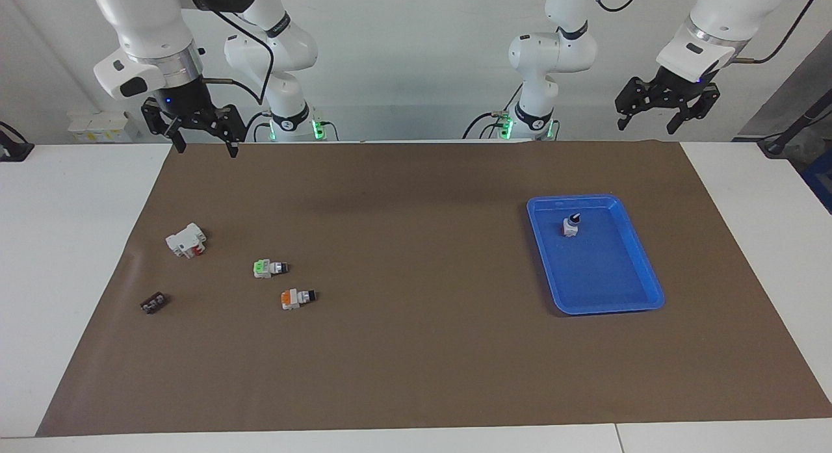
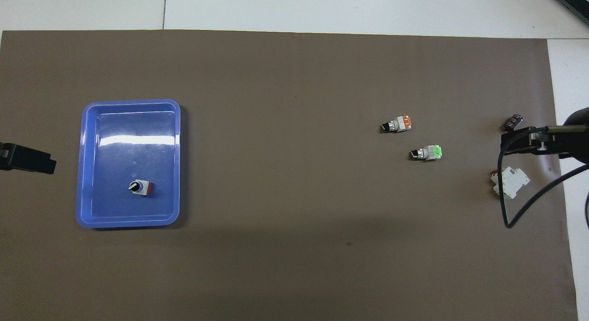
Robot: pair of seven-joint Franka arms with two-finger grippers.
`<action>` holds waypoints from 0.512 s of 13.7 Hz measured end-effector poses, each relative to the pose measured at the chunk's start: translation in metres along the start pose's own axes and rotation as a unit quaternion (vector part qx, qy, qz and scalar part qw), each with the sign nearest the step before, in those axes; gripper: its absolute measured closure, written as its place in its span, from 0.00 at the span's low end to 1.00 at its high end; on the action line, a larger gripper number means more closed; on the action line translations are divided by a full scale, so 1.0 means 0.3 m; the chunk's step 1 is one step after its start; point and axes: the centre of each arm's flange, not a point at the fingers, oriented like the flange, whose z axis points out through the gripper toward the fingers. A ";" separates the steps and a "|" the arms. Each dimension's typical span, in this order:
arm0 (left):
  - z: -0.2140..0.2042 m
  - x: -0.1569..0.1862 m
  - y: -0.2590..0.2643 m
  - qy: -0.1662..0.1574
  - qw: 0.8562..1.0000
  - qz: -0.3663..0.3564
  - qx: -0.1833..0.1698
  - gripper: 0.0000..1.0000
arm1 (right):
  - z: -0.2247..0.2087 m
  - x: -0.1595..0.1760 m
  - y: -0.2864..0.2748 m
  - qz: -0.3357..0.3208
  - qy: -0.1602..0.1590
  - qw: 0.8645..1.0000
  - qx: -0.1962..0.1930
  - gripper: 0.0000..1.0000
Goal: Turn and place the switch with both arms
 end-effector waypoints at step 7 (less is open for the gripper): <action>0.023 0.006 0.008 -0.005 1.000 0.003 0.000 0.00 | -0.002 -0.015 0.063 -0.003 -0.016 1.000 0.011 0.00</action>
